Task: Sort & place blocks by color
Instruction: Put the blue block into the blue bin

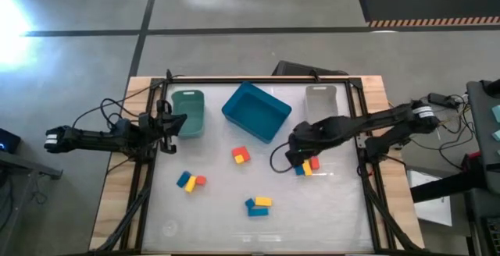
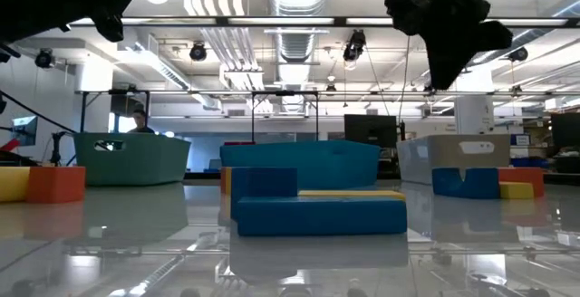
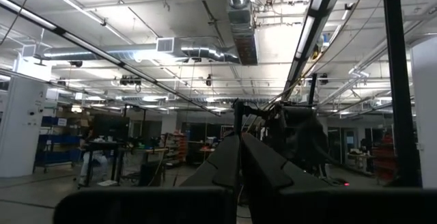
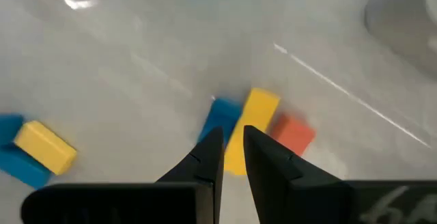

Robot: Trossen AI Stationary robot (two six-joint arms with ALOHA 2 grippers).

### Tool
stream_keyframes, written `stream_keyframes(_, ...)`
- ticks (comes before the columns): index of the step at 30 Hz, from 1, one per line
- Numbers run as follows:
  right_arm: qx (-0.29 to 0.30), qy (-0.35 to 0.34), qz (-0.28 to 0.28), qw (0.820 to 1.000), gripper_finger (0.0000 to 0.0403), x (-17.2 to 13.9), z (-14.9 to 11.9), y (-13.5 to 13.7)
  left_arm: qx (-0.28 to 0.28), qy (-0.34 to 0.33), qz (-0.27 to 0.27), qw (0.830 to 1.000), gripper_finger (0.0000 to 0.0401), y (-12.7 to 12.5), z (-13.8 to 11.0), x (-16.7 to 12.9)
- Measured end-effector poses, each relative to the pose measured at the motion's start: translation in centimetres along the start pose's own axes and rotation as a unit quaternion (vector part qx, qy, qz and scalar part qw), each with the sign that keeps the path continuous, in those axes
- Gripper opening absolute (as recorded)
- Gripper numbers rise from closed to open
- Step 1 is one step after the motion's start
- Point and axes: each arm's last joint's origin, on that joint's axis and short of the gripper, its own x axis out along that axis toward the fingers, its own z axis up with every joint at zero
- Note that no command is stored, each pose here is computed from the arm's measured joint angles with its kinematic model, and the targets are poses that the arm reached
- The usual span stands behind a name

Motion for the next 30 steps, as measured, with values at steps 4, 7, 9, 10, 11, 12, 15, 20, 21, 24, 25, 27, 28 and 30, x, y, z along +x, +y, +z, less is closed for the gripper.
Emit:
stream_keyframes(4, 0.006, 0.040, -0.022, 0.999, 0.0047, 1.7, -0.6, 1.7, 0.000, -0.001, 0.000, 1.000, 0.0000, 0.0, 0.0, 0.0)
stream_keyframes(7, 0.012, 0.054, -0.036, 0.998, 0.0047, 2.8, -0.9, 2.4, 0.000, 0.000, 0.000, 1.000, 0.0000, 0.0, 0.0, 0.0)
stream_keyframes(9, 0.016, 0.061, -0.050, 0.997, 0.0049, 3.7, -1.1, 2.7, -0.001, -0.003, 0.000, 1.000, 0.0000, 0.0, 0.0, 0.0)
stream_keyframes(10, 0.015, 0.065, -0.055, 0.996, 0.0052, 4.0, -1.2, 2.8, -0.001, -0.004, 0.000, 1.000, 0.0000, 0.0, 0.1, 0.0)
stream_keyframes(11, 0.015, 0.068, -0.060, 0.996, 0.0056, 4.4, -1.2, 2.9, -0.001, -0.006, 0.000, 1.000, 0.0000, 0.0, 0.1, 0.0)
stream_keyframes(12, 0.016, 0.070, -0.063, 0.995, 0.0061, 4.6, -1.3, 3.0, -0.002, -0.008, 0.000, 1.000, 0.0000, 0.0, 0.1, 0.0)
stream_keyframes(15, 0.029, 0.080, -0.069, 0.994, 0.0090, 5.1, -1.3, 3.2, -0.002, -0.008, 0.000, 1.000, 0.0000, 0.0, 0.2, 0.0)
stream_keyframes(20, 0.038, 0.083, -0.082, 0.992, 0.0160, 6.0, -1.4, 3.3, -0.001, -0.008, 0.000, 1.000, 0.0000, 0.0, 0.2, 0.0)
stream_keyframes(21, 0.038, 0.082, -0.084, 0.992, 0.0174, 6.2, -1.4, 3.3, -0.001, -0.008, 0.000, 1.000, 0.0000, 0.0, 0.2, 0.0)
stream_keyframes(24, 0.038, 0.078, -0.098, 0.991, 0.0212, 7.0, -1.4, 3.3, -0.002, -0.009, 0.001, 1.000, 0.0000, 0.0, 0.2, 0.0)
stream_keyframes(25, 0.037, 0.077, -0.103, 0.991, 0.0222, 7.3, -1.4, 3.3, -0.002, -0.009, 0.000, 1.000, 0.0000, 0.0, 0.2, 0.0)
stream_keyframes(27, 0.038, 0.077, -0.104, 0.991, 0.0239, 7.8, -1.2, 3.4, -0.002, -0.010, 0.000, 1.000, 0.0000, 0.0, 0.2, 0.0)
stream_keyframes(28, 0.038, 0.078, -0.106, 0.991, 0.0246, 8.0, -1.2, 3.4, -0.002, -0.010, 0.001, 1.000, 0.0000, 0.0, 0.2, 0.0)
stream_keyframes(30, 0.035, 0.076, -0.113, 0.990, 0.0257, 8.6, -1.0, 3.5, -0.002, -0.010, 0.001, 1.000, 0.0000, 0.0, 0.2, 0.0)
